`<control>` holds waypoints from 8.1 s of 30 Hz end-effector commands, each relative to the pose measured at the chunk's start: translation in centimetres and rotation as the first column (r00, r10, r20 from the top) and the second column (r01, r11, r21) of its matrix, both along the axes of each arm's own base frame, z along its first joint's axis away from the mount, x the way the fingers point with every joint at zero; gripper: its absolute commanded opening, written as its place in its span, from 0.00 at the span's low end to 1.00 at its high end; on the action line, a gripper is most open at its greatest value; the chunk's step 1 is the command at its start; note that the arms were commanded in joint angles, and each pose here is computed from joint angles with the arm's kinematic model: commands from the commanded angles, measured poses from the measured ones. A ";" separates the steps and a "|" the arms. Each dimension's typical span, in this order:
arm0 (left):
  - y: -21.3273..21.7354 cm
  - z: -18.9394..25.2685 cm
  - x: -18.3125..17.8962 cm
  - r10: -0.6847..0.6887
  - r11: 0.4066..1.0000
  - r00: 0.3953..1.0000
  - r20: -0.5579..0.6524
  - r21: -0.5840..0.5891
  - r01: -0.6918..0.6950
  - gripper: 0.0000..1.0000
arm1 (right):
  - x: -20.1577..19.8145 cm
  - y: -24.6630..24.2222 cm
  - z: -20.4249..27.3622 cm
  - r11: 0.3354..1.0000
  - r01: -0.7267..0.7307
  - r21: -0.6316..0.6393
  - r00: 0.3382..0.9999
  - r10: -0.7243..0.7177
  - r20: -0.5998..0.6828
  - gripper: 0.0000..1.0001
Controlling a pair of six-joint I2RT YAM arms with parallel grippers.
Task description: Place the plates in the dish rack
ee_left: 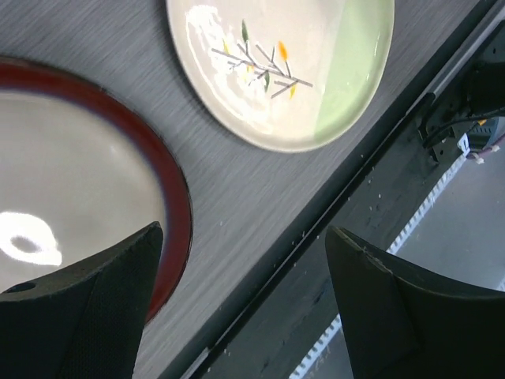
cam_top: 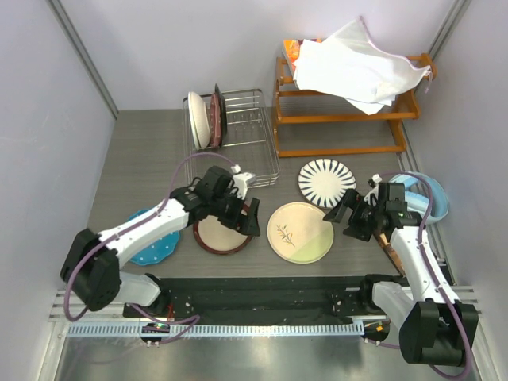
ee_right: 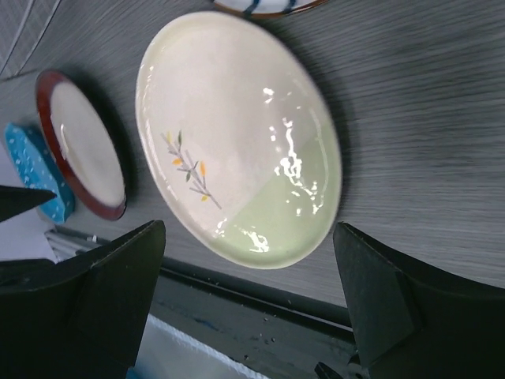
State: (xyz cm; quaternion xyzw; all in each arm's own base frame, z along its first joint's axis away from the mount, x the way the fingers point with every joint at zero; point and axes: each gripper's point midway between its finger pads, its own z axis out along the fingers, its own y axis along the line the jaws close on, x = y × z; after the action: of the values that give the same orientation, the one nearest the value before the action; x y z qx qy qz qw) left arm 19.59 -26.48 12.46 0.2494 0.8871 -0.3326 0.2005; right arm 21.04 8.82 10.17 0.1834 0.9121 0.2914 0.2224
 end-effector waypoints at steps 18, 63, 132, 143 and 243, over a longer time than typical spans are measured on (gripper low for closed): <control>-7.3 -5.6 7.5 -0.018 0.999 1.000 0.012 0.032 0.018 0.75 | 2.2 -2.1 -4.1 0.988 0.148 -0.043 0.987 -0.150 -0.055 0.91; -9.8 -5.2 5.6 -0.147 0.971 0.989 -0.023 -0.196 0.139 0.00 | -1.9 3.5 -10.1 0.993 -0.009 0.114 0.961 0.040 -0.273 0.87; -10.0 -6.0 3.4 -0.223 0.968 0.971 -0.086 -0.134 0.210 0.00 | -0.5 6.0 2.4 0.964 -0.222 0.146 0.971 0.206 0.121 0.50; -9.4 -5.9 5.0 -0.187 0.977 0.982 -0.040 -0.113 0.182 0.00 | -0.9 5.2 2.4 0.967 -0.242 0.084 0.969 0.235 0.082 0.09; 23.0 8.4 8.9 0.701 0.584 0.607 0.373 0.186 -0.790 0.99 | 27.3 15.8 26.0 0.768 0.278 -0.577 0.579 0.345 0.739 0.67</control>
State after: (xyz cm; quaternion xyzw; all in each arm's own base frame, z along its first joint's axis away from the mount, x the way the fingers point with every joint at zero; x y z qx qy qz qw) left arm 32.43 -2.23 21.81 -0.1172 0.8972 0.0160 0.4255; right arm 54.20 25.54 28.74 -0.1112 0.7791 -0.0725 0.6127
